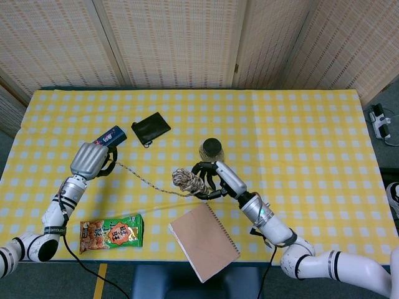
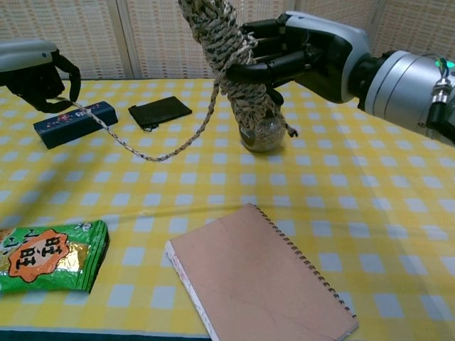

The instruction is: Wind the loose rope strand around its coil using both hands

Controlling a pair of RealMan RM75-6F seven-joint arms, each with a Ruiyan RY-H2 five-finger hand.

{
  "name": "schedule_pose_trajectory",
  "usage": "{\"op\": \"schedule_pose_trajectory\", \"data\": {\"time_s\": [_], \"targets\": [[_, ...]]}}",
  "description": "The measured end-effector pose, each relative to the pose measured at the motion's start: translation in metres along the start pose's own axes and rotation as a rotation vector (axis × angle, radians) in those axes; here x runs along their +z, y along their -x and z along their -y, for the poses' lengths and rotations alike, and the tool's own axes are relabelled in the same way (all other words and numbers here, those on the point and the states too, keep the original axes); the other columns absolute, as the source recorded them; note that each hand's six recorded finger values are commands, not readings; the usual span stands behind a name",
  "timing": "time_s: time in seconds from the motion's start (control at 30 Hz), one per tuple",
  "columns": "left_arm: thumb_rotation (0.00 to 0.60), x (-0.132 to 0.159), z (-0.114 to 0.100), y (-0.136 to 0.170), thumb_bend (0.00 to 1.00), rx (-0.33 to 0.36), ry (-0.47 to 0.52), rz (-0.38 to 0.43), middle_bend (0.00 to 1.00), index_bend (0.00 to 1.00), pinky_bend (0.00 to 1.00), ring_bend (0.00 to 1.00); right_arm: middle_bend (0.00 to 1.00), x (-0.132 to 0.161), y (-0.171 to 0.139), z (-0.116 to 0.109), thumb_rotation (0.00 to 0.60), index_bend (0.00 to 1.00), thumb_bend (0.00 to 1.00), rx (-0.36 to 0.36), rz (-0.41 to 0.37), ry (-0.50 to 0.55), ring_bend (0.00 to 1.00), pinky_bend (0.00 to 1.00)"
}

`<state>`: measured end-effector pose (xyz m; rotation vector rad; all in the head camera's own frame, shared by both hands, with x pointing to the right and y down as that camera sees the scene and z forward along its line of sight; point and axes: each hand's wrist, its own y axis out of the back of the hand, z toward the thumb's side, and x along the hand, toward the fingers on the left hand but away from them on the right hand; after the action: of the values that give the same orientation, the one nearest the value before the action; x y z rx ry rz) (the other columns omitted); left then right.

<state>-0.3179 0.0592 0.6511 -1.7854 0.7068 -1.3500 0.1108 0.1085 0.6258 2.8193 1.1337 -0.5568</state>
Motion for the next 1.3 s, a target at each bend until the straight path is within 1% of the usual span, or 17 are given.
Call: {"op": "schedule_pose_trajectory", "data": {"time_s": [0.1, 0.27, 0.4, 0.53, 0.63, 0.73, 0.87, 0.97, 1.1, 1.2, 1.3], "targets": [[0.600, 0.020, -0.013, -0.003, 0.59, 0.030, -0.024, 0.049, 0.91, 0.70, 0.78, 0.83, 0.79, -0.003, 0.001, 0.008, 0.600, 0.92, 0.67, 0.031, 0.022, -0.028, 0.83, 0.77], [0.600, 0.060, -0.033, -0.003, 0.59, 0.078, -0.017, 0.141, 0.91, 0.70, 0.78, 0.83, 0.79, -0.009, 0.006, 0.017, 0.600, 0.93, 0.67, 0.054, 0.064, -0.065, 0.83, 0.78], [0.600, 0.092, -0.048, -0.002, 0.59, 0.113, 0.008, 0.212, 0.91, 0.70, 0.78, 0.83, 0.79, -0.016, 0.010, 0.027, 0.600, 0.93, 0.67, 0.063, 0.105, -0.083, 0.84, 0.78], [0.600, 0.126, -0.060, -0.001, 0.59, 0.144, 0.010, 0.288, 0.91, 0.70, 0.78, 0.83, 0.79, -0.022, 0.015, 0.041, 0.600, 0.93, 0.67, 0.084, 0.143, -0.099, 0.84, 0.78], [0.600, 0.143, -0.066, 0.000, 0.59, 0.159, 0.005, 0.325, 0.91, 0.70, 0.78, 0.83, 0.79, -0.025, 0.018, 0.053, 0.600, 0.93, 0.67, 0.101, 0.162, -0.113, 0.84, 0.78], [0.600, 0.160, -0.071, 0.001, 0.59, 0.175, 0.023, 0.358, 0.91, 0.70, 0.78, 0.83, 0.79, -0.028, 0.020, 0.063, 0.600, 0.93, 0.67, 0.114, 0.179, -0.127, 0.83, 0.78], [0.600, 0.170, -0.075, 0.003, 0.59, 0.183, 0.055, 0.379, 0.91, 0.70, 0.78, 0.83, 0.79, -0.031, 0.024, 0.074, 0.600, 0.93, 0.67, 0.123, 0.201, -0.137, 0.83, 0.78], [0.600, 0.173, -0.075, 0.006, 0.59, 0.177, 0.087, 0.388, 0.91, 0.70, 0.78, 0.83, 0.80, -0.034, 0.027, 0.077, 0.600, 0.94, 0.67, 0.107, 0.223, -0.124, 0.84, 0.79], [0.600, 0.174, -0.074, 0.011, 0.59, 0.163, 0.143, 0.402, 0.91, 0.70, 0.78, 0.83, 0.80, -0.039, 0.034, 0.075, 0.600, 0.94, 0.67, 0.050, 0.260, -0.095, 0.86, 0.80], [0.600, 0.174, -0.073, 0.018, 0.59, 0.155, 0.191, 0.417, 0.91, 0.70, 0.78, 0.83, 0.80, -0.042, 0.040, 0.071, 0.600, 0.95, 0.67, -0.020, 0.281, -0.057, 0.87, 0.81], [0.600, 0.173, -0.072, 0.027, 0.59, 0.141, 0.244, 0.434, 0.91, 0.70, 0.78, 0.83, 0.81, -0.042, 0.044, 0.062, 0.600, 0.95, 0.67, -0.104, 0.276, -0.026, 0.87, 0.81]]}}
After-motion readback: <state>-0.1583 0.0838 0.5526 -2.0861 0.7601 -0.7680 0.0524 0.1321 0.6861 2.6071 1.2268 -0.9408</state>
